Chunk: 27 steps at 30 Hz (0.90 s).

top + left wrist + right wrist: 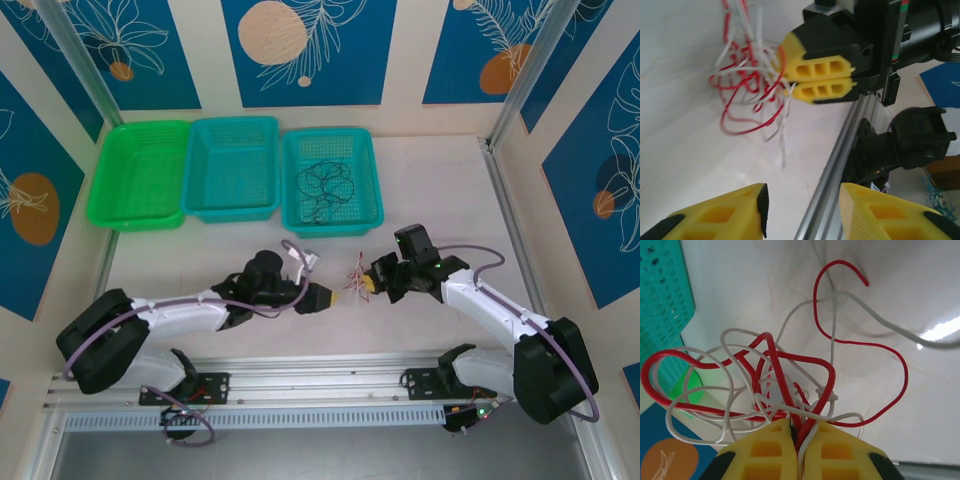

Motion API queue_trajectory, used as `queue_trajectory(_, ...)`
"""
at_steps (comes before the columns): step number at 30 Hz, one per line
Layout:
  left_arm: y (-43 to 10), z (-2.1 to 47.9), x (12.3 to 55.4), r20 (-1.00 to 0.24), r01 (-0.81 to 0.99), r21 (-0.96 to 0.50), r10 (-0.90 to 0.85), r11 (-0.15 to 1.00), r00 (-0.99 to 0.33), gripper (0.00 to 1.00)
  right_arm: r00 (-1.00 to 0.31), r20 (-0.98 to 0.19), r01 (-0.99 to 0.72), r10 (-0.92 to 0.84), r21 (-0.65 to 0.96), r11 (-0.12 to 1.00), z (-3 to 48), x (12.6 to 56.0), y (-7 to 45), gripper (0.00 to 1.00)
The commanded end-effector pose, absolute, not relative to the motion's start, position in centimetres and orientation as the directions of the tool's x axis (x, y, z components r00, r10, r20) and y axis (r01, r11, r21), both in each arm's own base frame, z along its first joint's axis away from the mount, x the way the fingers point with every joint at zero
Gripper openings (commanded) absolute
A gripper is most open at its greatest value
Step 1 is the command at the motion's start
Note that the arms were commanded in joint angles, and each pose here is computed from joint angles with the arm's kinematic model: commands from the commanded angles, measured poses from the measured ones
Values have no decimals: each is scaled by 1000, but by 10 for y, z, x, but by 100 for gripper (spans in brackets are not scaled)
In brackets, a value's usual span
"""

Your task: Untangle the cables

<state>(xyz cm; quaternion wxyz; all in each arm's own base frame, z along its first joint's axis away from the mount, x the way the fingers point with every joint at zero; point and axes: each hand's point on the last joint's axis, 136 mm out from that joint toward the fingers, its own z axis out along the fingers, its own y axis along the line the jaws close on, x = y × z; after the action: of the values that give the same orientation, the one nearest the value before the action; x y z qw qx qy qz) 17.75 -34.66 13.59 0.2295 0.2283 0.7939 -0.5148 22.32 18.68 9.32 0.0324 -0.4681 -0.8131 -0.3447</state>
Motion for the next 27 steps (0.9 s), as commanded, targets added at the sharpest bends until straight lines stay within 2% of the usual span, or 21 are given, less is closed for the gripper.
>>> queue_trajectory(1,-367,152,187,-659,645,-689,86,331,-748,48,-415,447,869,793,454,198,110,221,187,6)
queue_trajectory(7,-388,148,199,-652,641,-696,90,323,-753,52,-405,476,874,781,452,178,121,219,200,6)
queue_trajectory(8,-390,144,201,-646,638,-697,101,328,-757,46,-406,473,873,782,453,179,122,219,200,6)
queue_trajectory(10,-392,141,203,-642,633,-698,100,336,-760,26,-397,461,878,794,442,182,120,218,197,6)
queue_trajectory(12,-390,142,204,-643,630,-696,94,344,-761,0,-369,450,893,813,413,176,115,214,189,7)
queue_trajectory(18,-364,146,209,-668,624,-645,72,442,-741,0,-258,385,925,886,365,111,86,206,142,8)
queue_trajectory(23,-325,152,219,-694,604,-594,40,531,-718,0,-140,322,933,936,359,16,68,201,74,11)
queue_trajectory(27,-295,151,228,-698,584,-572,32,576,-715,0,-149,246,921,958,388,44,63,193,41,14)
